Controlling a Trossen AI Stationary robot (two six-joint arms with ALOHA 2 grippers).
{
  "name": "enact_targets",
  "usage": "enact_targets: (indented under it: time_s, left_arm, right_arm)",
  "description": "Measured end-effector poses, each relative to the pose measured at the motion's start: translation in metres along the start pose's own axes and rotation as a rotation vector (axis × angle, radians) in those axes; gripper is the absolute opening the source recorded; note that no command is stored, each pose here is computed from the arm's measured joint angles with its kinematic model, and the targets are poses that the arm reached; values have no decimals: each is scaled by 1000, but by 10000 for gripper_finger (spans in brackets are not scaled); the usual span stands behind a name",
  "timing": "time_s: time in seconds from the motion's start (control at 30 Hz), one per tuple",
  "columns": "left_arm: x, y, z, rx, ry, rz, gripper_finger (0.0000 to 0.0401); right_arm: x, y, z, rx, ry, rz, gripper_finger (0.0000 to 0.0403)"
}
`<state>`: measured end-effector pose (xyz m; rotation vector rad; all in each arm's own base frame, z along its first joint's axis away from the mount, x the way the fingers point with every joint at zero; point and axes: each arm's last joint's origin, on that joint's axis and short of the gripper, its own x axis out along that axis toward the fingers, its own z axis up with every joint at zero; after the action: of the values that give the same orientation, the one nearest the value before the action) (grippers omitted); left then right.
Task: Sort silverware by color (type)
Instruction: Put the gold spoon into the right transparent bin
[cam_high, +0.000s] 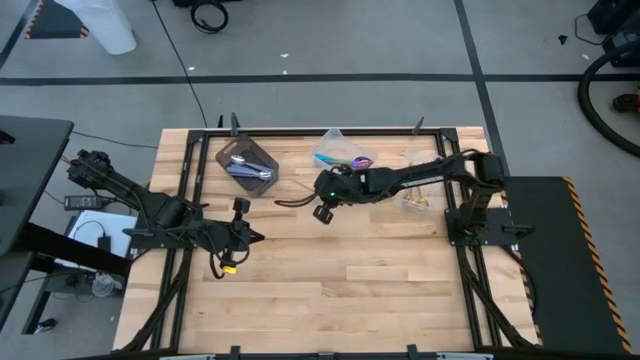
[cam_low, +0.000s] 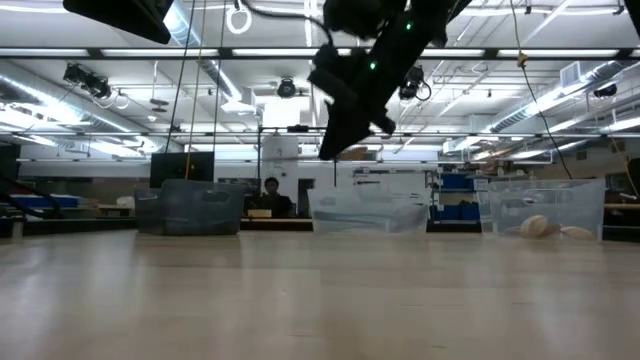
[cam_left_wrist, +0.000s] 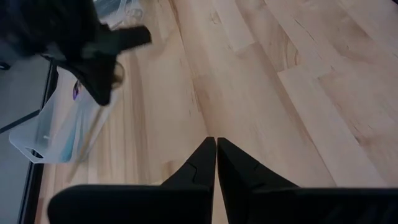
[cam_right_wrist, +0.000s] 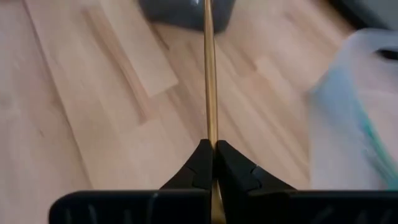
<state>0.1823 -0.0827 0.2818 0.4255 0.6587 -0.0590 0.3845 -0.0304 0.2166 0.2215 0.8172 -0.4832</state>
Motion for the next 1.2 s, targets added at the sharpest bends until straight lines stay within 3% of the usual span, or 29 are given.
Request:
enact_targets:
  time_s: [0.4, 0.9, 1.2]
  left_arm:
    - [0, 0, 0, 0, 0, 0, 23]
    - [0, 0, 0, 0, 0, 0, 23]
    - [0, 0, 0, -1, 0, 0, 23]
  right_arm:
    - [-70, -9, 21, 35, -148, 37, 16]
    - [-133, -36, 18, 52, -181, -129, 16]
    - [-169, -41, 14, 62, -258, -163, 16]
